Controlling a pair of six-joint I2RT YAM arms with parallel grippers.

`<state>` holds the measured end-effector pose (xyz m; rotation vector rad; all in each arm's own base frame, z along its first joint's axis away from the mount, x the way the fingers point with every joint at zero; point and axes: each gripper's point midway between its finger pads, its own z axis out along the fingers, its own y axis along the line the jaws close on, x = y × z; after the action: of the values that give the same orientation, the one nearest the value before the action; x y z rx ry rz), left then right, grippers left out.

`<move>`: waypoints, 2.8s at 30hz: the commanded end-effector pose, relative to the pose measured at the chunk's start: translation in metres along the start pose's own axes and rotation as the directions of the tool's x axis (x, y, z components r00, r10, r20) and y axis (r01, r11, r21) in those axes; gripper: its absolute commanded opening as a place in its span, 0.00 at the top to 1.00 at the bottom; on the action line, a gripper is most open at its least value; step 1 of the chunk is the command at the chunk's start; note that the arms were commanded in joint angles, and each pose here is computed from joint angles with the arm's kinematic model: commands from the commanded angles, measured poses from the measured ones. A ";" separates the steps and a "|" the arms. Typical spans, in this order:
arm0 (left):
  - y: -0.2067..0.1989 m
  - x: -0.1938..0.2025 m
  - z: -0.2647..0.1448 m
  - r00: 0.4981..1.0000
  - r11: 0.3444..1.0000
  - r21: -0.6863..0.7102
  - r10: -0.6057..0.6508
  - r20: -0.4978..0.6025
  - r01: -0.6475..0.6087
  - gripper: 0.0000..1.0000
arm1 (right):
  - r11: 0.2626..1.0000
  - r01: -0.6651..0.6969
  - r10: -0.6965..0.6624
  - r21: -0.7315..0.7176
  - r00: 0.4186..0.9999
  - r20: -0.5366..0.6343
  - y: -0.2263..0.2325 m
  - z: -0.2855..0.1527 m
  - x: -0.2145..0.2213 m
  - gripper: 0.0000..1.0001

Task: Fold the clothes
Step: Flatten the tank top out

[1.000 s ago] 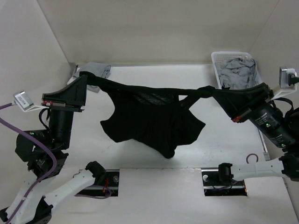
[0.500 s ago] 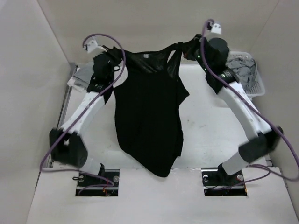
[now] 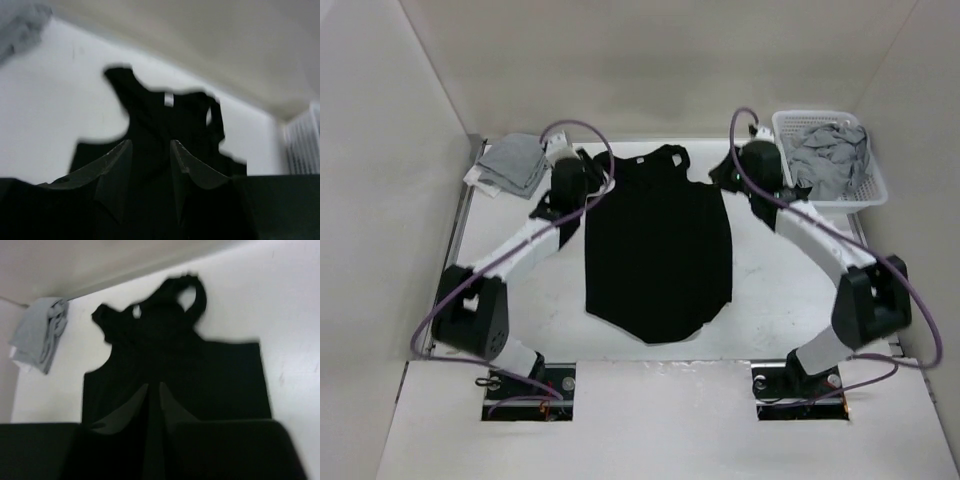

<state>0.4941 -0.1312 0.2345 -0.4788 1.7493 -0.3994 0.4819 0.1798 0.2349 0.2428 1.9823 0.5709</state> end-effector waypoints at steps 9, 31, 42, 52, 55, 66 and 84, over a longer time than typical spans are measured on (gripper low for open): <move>0.124 0.160 -0.192 0.938 0.983 -0.148 0.053 -0.343 -0.110 0.57 | 0.970 -0.145 0.159 0.193 0.986 -0.055 -0.096 -0.136 0.185 0.60; 0.116 0.228 -0.193 0.828 0.998 -0.061 -0.050 -0.559 0.019 0.78 | 0.940 -0.200 0.261 0.277 0.944 -0.202 -0.112 -0.114 0.231 0.80; 0.050 0.093 -0.223 0.951 0.985 0.129 -0.072 -0.300 0.115 0.96 | 0.991 -0.128 0.126 -0.036 0.990 -0.071 -0.026 -0.205 0.156 1.00; 0.046 0.028 -0.270 0.979 0.986 0.143 -0.054 -0.197 0.083 0.95 | 0.970 -0.123 0.106 -0.209 0.990 -0.093 0.019 -0.276 0.134 0.99; 0.059 0.054 -0.248 0.968 0.995 0.079 -0.036 -0.249 0.057 0.95 | 0.992 -0.071 0.057 -0.107 0.990 -0.128 0.003 -0.233 0.152 0.99; 0.082 0.090 -0.110 0.965 0.988 -0.086 -0.145 -0.221 0.129 0.94 | 0.977 -0.171 0.189 0.126 0.972 -0.143 -0.076 -0.077 0.139 0.99; 0.147 0.125 -0.171 0.972 0.983 -0.182 -0.061 -0.227 0.019 0.80 | 0.971 -0.215 0.214 0.108 0.977 0.029 -0.089 -0.108 0.139 0.82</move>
<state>0.3204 -0.0752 0.1142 -0.6423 1.9549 -0.3969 0.3341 0.1211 0.0979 0.5697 2.1109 0.5504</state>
